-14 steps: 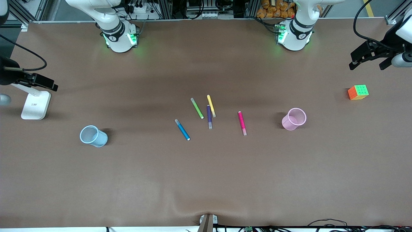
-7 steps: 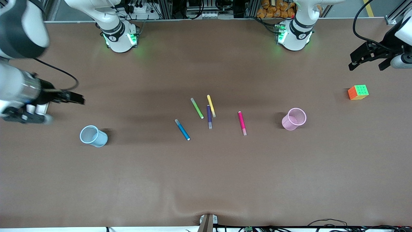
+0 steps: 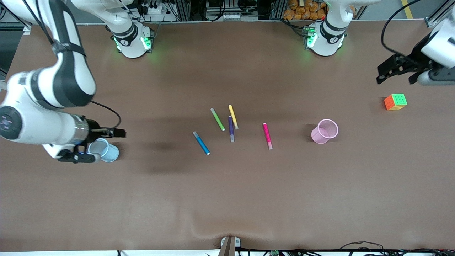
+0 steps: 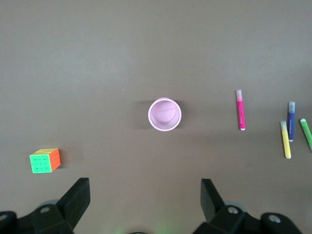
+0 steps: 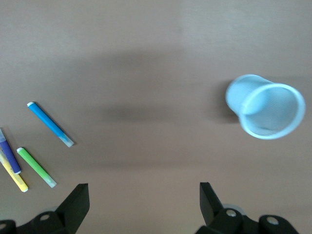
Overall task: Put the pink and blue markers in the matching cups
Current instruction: 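Move the right gripper toward the blue marker while the left gripper approaches the pink marker, then grasp the blue marker with the right gripper while the left gripper grasps the pink marker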
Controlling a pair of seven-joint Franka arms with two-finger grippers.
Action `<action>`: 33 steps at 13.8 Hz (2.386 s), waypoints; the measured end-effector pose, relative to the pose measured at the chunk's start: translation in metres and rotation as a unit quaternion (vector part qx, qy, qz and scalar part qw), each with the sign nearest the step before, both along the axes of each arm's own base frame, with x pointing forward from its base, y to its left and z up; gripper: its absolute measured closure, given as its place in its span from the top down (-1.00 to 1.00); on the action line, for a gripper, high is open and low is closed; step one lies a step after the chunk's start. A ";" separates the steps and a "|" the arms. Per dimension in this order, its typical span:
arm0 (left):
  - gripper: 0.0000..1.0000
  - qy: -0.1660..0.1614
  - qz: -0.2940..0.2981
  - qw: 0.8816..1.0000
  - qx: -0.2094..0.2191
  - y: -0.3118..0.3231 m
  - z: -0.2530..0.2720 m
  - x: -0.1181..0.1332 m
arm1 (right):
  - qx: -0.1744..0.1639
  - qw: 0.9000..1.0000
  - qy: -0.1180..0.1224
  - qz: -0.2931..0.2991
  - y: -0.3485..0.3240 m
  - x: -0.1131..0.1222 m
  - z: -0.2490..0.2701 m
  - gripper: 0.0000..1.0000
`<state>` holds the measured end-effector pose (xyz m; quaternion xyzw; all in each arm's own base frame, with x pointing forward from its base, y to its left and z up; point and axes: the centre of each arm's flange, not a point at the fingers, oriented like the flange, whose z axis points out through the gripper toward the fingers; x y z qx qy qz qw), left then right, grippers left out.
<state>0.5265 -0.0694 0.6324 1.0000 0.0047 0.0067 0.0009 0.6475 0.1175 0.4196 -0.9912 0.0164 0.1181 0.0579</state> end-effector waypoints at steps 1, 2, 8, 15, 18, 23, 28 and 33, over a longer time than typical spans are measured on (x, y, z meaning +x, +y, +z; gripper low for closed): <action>1.00 0.004 0.006 1.000 0.000 -0.009 -0.009 0.005 | 0.000 1.000 -0.005 0.011 0.018 0.001 -0.011 1.00; 1.00 0.007 0.011 1.000 0.000 -0.018 -0.017 0.010 | 0.001 1.000 -0.013 0.023 0.038 0.001 -0.022 1.00; 1.00 0.016 0.040 0.999 -0.005 -0.077 -0.058 0.028 | 0.002 0.996 -0.048 0.076 0.123 -0.017 -0.088 1.00; 1.00 0.026 0.088 0.995 -0.024 -0.152 -0.127 0.048 | 0.014 0.978 -0.102 0.180 0.178 -0.052 -0.162 0.59; 1.00 0.042 0.095 0.994 -0.028 -0.191 -0.172 0.052 | 0.013 0.975 -0.100 0.199 0.199 -0.068 -0.176 0.24; 1.00 0.073 0.097 0.992 -0.021 -0.224 -0.240 0.056 | 0.014 0.970 -0.120 0.212 0.216 -0.081 -0.200 0.10; 1.00 0.074 0.103 0.992 -0.015 -0.252 -0.300 0.057 | 0.011 0.969 -0.120 0.217 0.218 -0.085 -0.222 0.08; 1.00 0.085 0.105 0.991 -0.019 -0.266 -0.350 0.056 | 0.011 0.967 -0.119 0.227 0.230 -0.093 -0.225 0.11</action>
